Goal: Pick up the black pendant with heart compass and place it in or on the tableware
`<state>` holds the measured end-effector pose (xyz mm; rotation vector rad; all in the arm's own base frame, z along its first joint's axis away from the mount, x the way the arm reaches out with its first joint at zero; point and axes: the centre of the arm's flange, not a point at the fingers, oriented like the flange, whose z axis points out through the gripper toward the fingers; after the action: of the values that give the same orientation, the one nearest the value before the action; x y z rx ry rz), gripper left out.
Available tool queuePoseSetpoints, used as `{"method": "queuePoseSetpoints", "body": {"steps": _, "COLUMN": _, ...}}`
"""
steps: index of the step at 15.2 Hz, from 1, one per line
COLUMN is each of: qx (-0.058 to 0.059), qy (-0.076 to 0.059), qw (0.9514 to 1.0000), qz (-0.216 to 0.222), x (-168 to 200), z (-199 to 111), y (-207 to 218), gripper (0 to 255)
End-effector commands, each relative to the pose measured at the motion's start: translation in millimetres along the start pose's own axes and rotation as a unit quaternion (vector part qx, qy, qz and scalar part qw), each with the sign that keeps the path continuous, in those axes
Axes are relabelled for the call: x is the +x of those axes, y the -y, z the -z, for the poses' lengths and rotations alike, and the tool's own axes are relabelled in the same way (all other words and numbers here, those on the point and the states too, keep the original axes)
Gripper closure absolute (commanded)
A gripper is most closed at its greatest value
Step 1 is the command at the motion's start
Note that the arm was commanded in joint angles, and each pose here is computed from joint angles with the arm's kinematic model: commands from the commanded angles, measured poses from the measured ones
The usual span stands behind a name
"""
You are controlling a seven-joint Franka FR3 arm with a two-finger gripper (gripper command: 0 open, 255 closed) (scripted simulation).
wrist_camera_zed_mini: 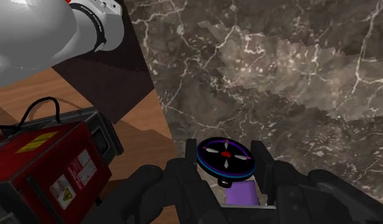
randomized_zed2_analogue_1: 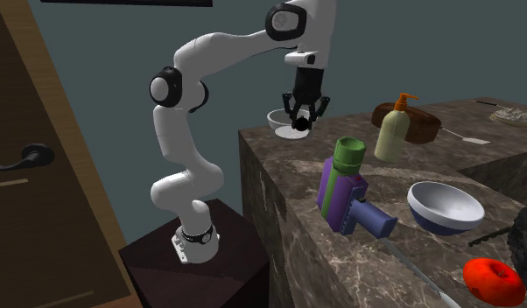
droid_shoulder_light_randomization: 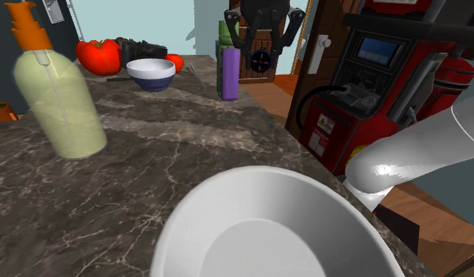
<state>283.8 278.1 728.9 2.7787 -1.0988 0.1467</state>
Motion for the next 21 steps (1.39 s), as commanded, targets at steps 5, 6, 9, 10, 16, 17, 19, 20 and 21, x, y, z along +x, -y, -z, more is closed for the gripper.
{"method": "queuePoseSetpoints", "body": {"steps": 5, "qx": 0.000, "qy": 0.000, "qw": 1.0000, "qz": 0.000, "x": -52, "z": 15, "y": 5, "gripper": 255}}
{"method": "queuePoseSetpoints", "body": {"steps": 6, "qx": 0.000, "qy": 0.000, "qw": 1.0000, "qz": 0.000, "x": -65, "z": 17, "y": 6, "gripper": 255}}
{"method": "queuePoseSetpoints", "body": {"steps": 9, "qx": 0.000, "qy": 0.000, "qw": 1.0000, "qz": 0.000, "x": -104, "z": 22, "y": 9, "gripper": 255}}
{"method": "queuePoseSetpoints", "body": {"steps": 10, "qx": 0.000, "qy": 0.000, "qw": 1.0000, "qz": 0.000, "x": -117, "z": 24, "y": 11, "gripper": 255}}
{"method": "queuePoseSetpoints", "body": {"steps": 16, "qx": 0.000, "qy": 0.000, "qw": 1.0000, "qz": 0.000, "x": -195, "z": 36, "y": 18, "gripper": 255}}
{"method": "queuePoseSetpoints", "body": {"steps": 17, "qx": 0.000, "qy": 0.000, "qw": 1.0000, "qz": 0.000, "x": -208, "z": 38, "y": 19, "gripper": 255}}
{"method": "queuePoseSetpoints", "body": {"steps": 19, "qx": 0.000, "qy": 0.000, "qw": 1.0000, "qz": 0.000, "x": -234, "z": 42, "y": 21, "gripper": 255}}
{"method": "queuePoseSetpoints", "body": {"steps": 20, "qx": 0.000, "qy": 0.000, "qw": 1.0000, "qz": 0.000, "x": -247, "z": 44, "y": 22, "gripper": 255}}
{"method": "queuePoseSetpoints", "body": {"steps": 21, "qx": 0.000, "qy": 0.000, "qw": 1.0000, "qz": 0.000, "x": -260, "z": 46, "y": 23, "gripper": 255}}
